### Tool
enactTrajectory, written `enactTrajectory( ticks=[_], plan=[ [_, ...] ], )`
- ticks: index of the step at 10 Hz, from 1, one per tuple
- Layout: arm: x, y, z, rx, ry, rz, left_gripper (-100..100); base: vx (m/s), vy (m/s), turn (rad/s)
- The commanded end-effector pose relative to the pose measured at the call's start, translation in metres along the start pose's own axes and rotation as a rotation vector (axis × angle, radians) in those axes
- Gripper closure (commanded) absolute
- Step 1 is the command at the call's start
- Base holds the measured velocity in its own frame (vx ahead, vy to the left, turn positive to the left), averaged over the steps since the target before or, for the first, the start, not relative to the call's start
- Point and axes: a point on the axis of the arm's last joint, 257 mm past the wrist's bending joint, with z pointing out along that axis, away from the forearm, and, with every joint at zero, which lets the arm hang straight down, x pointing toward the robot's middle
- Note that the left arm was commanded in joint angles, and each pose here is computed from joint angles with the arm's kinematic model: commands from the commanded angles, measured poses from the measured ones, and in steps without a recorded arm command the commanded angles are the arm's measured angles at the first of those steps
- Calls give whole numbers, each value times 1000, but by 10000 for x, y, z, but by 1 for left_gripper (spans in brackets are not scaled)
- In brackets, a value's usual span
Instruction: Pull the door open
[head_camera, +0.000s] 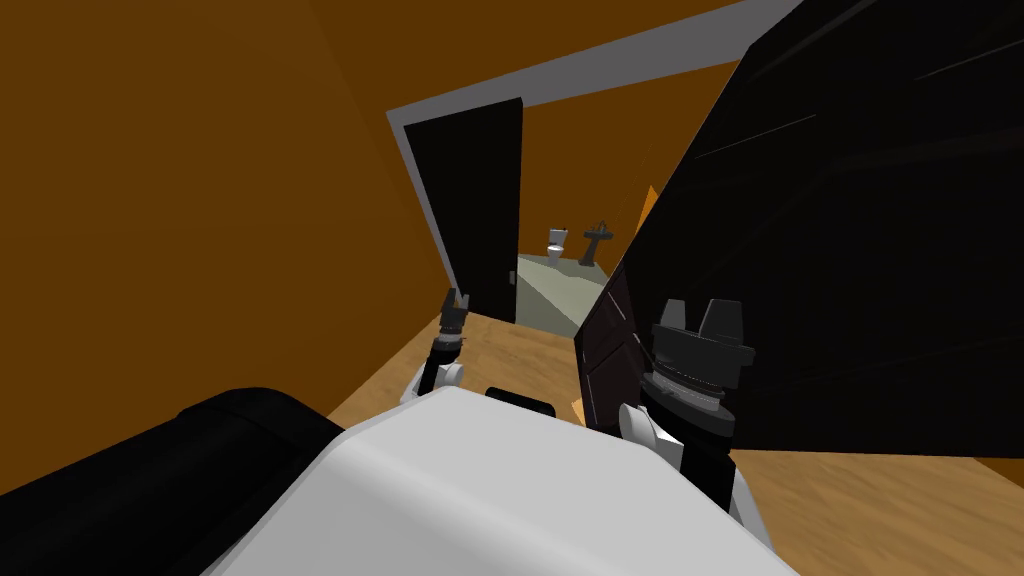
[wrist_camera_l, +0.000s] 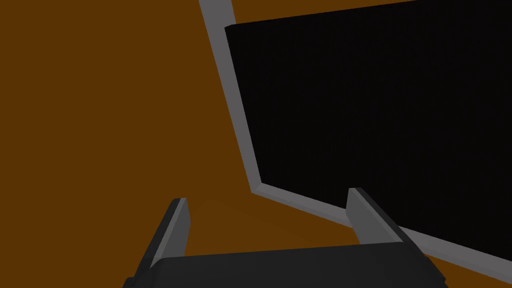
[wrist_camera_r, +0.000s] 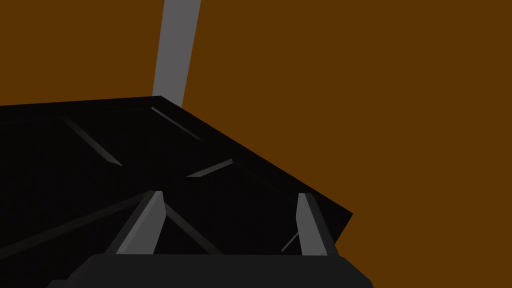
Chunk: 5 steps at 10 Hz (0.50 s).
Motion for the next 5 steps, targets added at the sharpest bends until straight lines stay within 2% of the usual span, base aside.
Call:
enactTrajectory(
  ticks=[1,3,5],
  plan=[
    [8,116,-28,-19,6,-8,-100,111,10,-21],
    [26,325,-94,-57,16,-21,-100,115,-4,-28],
    [31,394,-117,-69,19,-25,-100,87,-6,-12]
  ],
)
